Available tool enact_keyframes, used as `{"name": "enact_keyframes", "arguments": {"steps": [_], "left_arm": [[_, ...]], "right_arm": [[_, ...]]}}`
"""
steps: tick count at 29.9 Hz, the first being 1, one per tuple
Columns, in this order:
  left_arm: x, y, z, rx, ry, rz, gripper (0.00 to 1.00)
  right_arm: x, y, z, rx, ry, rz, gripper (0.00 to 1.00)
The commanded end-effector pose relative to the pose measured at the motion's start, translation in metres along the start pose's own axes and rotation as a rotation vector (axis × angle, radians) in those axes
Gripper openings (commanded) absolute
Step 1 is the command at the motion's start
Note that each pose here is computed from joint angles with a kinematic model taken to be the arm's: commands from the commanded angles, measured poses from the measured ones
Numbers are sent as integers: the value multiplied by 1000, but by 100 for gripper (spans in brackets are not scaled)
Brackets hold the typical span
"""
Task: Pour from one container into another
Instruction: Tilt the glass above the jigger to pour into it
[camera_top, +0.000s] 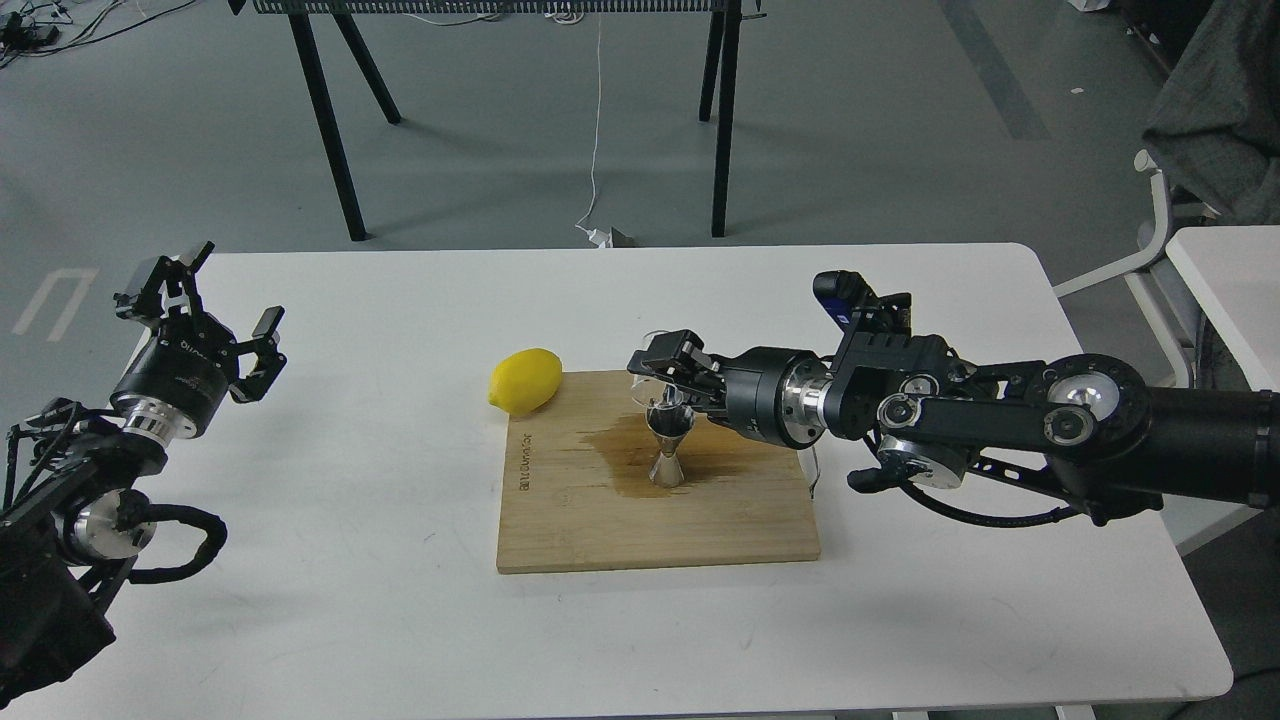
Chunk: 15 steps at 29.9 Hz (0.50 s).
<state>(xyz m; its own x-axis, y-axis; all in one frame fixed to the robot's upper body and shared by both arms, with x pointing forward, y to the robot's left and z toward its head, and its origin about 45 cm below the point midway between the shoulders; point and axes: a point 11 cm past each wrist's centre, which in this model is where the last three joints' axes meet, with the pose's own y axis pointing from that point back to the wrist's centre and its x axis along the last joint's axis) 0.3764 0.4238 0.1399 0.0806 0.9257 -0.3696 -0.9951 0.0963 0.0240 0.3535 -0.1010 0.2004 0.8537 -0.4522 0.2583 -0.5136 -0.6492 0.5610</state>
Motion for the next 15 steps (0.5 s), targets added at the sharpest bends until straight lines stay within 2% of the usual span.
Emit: {"name": "enact_keyframes", "arguments": {"steps": [1,15], "left_arm": [[0,0,0,0,0,-1,99],[-1,-1,1,-3,0,-3,99]], "right_arm": [[0,0,1,-8,17,-1,38],[4,3,1,-29,103,-3,38]]}}
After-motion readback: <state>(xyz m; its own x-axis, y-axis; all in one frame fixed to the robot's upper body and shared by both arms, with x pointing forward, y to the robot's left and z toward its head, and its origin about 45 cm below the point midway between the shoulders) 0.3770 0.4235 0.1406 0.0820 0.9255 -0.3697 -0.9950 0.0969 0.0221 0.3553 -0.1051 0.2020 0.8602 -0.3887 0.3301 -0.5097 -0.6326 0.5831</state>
